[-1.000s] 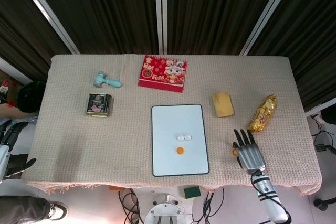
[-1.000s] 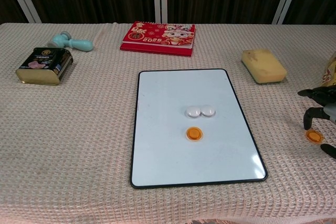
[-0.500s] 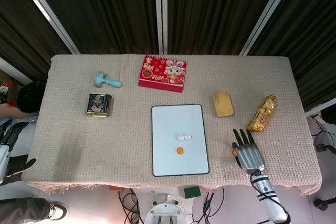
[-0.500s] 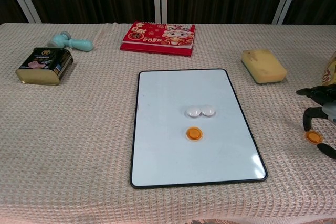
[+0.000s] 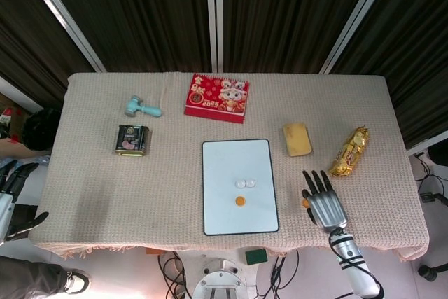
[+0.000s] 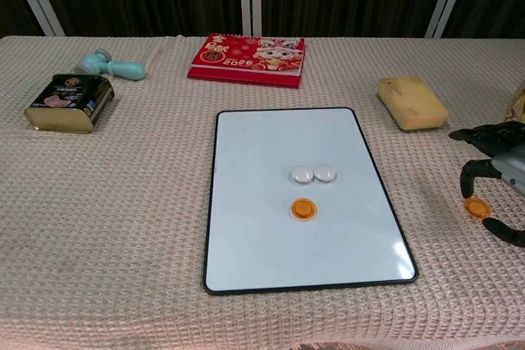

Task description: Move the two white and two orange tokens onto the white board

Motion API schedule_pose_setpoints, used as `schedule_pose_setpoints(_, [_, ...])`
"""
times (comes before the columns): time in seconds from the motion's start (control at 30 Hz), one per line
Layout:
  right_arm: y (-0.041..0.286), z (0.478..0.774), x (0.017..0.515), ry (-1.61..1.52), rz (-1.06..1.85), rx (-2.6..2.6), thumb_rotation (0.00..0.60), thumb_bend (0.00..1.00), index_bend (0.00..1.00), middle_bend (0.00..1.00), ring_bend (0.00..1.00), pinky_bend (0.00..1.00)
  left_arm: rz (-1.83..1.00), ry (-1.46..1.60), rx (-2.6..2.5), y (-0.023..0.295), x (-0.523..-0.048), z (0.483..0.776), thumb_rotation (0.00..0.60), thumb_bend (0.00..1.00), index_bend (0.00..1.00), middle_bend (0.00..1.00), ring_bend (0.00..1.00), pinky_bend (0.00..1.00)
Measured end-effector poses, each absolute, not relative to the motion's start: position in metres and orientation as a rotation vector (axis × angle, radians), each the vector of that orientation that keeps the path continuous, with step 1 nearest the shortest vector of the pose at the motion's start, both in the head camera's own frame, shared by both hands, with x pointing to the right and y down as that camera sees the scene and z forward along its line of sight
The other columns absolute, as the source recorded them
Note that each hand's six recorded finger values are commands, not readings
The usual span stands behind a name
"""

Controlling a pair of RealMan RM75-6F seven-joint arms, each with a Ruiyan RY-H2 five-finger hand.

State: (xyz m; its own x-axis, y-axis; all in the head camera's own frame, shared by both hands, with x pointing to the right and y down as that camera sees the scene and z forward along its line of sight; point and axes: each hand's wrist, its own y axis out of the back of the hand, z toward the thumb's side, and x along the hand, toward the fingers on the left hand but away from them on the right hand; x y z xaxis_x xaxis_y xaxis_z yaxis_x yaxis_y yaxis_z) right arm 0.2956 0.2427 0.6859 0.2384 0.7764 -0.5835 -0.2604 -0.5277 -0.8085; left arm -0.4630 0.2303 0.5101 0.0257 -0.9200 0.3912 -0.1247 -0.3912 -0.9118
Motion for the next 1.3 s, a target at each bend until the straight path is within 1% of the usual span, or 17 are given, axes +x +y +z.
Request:
schedule_pose_setpoints(0.2, [0.233, 0.682, 0.260, -0.459, 1.354, -1.626, 0.600, 0.37, 0.50, 0.00, 0.00, 0.00, -1.437, 1.090, -1.601, 0.231, -0.463, 0.509, 0.600, 0.10, 0.12, 0.14, 0.00, 0.12])
schedule_pose_setpoints(0.43, [0.231, 0.694, 0.203, -0.365, 1.255, -1.678, 0.600, 0.37, 0.52, 0.00, 0.00, 0.00, -1.440, 1.101, -1.598, 0.230, -0.467, 0.509, 0.600, 0.10, 0.12, 0.14, 0.00, 0.12])
schedule_pose_setpoints(0.57, [0.231, 0.699, 0.183, -0.349, 1.225, -1.699, 0.600, 0.37, 0.52, 0.00, 0.00, 0.00, -1.439, 1.106, -1.599, 0.229, -0.469, 0.508, 0.600, 0.10, 0.12, 0.14, 0.00, 0.12])
schedule_pose_setpoints(0.83, [0.228, 0.709, 0.162, -0.309, 1.211, -1.695, 0.600, 0.37, 0.52, 0.00, 0.00, 0.00, -1.435, 1.113, -1.598, 0.229, -0.470, 0.507, 0.600, 0.10, 0.12, 0.14, 0.00, 0.12])
schedule_pose_setpoints(1.3, [0.228, 0.711, 0.149, -0.294, 1.191, -1.699, 0.600, 0.37, 0.52, 0.00, 0.00, 0.00, -1.433, 1.114, -1.596, 0.230, -0.470, 0.506, 0.600, 0.10, 0.12, 0.14, 0.00, 0.12])
